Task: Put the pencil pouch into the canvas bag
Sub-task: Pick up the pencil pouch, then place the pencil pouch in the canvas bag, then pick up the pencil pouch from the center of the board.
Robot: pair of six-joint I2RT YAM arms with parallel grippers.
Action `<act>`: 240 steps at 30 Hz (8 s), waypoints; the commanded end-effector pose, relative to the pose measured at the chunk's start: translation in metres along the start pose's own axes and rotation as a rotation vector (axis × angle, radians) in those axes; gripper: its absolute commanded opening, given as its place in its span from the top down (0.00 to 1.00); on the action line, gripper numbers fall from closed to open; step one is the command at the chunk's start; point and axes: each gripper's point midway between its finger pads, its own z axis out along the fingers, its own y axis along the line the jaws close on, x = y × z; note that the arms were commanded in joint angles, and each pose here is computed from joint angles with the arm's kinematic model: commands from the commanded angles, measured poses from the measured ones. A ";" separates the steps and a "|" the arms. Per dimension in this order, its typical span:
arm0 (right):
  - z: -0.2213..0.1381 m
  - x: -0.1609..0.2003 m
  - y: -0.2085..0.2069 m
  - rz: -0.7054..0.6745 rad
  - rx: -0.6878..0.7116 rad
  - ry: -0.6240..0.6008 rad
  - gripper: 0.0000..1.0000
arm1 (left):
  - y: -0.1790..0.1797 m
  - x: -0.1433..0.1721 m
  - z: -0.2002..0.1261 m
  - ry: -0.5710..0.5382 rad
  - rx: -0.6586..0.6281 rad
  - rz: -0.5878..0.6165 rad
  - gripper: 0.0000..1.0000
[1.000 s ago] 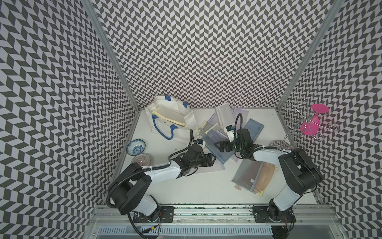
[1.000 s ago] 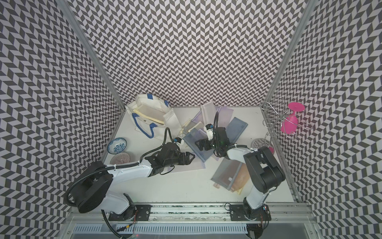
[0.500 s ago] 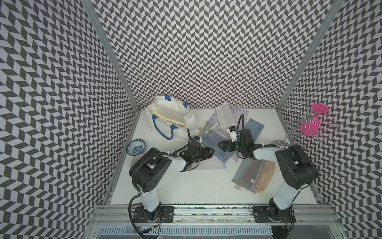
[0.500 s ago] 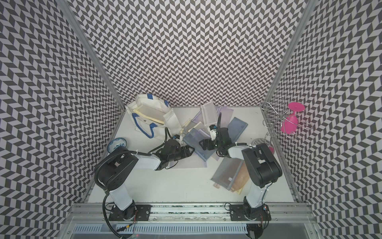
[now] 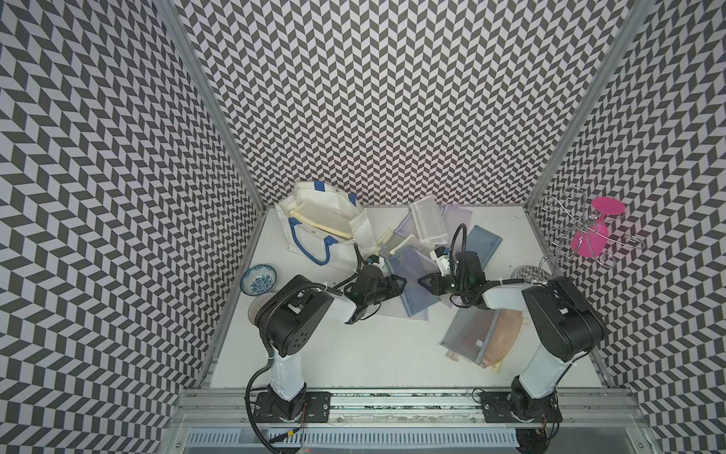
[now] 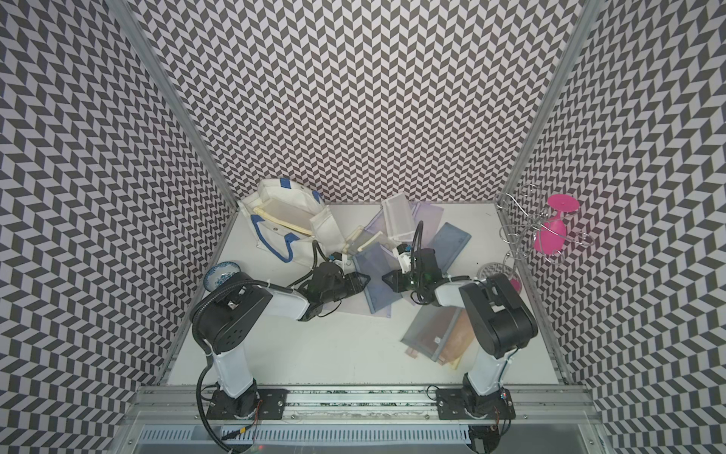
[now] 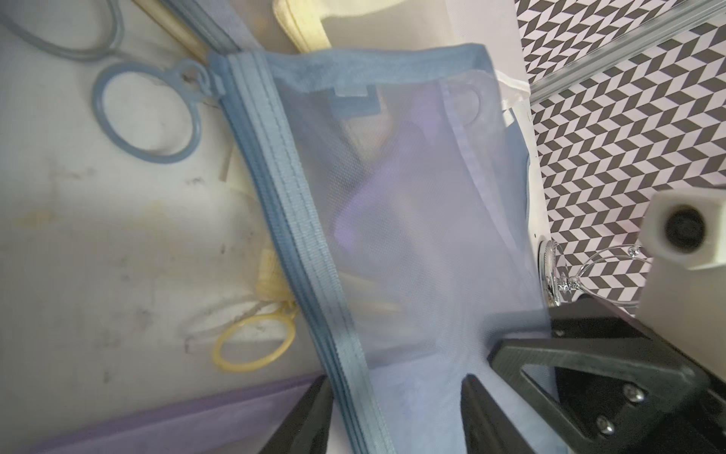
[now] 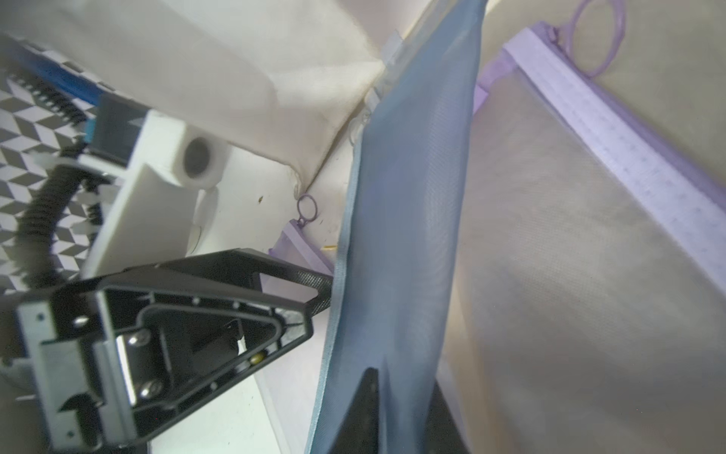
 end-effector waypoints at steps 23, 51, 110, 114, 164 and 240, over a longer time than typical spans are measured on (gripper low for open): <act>-0.133 -0.011 0.212 -0.323 -0.563 -0.223 1.00 | -0.119 -0.007 -0.181 -0.177 0.457 0.368 0.03; -0.100 -0.046 0.200 -0.315 -0.479 -0.237 0.16 | -0.130 -0.051 -0.213 -0.284 0.303 0.386 1.00; -0.102 -0.064 0.108 -0.324 -0.012 -0.433 0.01 | 0.028 -0.335 -0.217 -0.671 -0.300 0.000 1.00; -0.104 -0.064 0.108 -0.323 -0.006 -0.441 0.01 | 0.032 -0.327 -0.211 -0.680 -0.330 -0.039 0.94; -0.118 -0.068 0.111 -0.335 0.006 -0.500 0.01 | 0.074 -0.323 -0.178 -0.419 -0.563 0.044 0.61; 0.056 0.051 0.049 -0.180 -0.125 0.205 0.24 | 0.060 0.019 -0.095 -0.068 -0.198 -0.010 0.74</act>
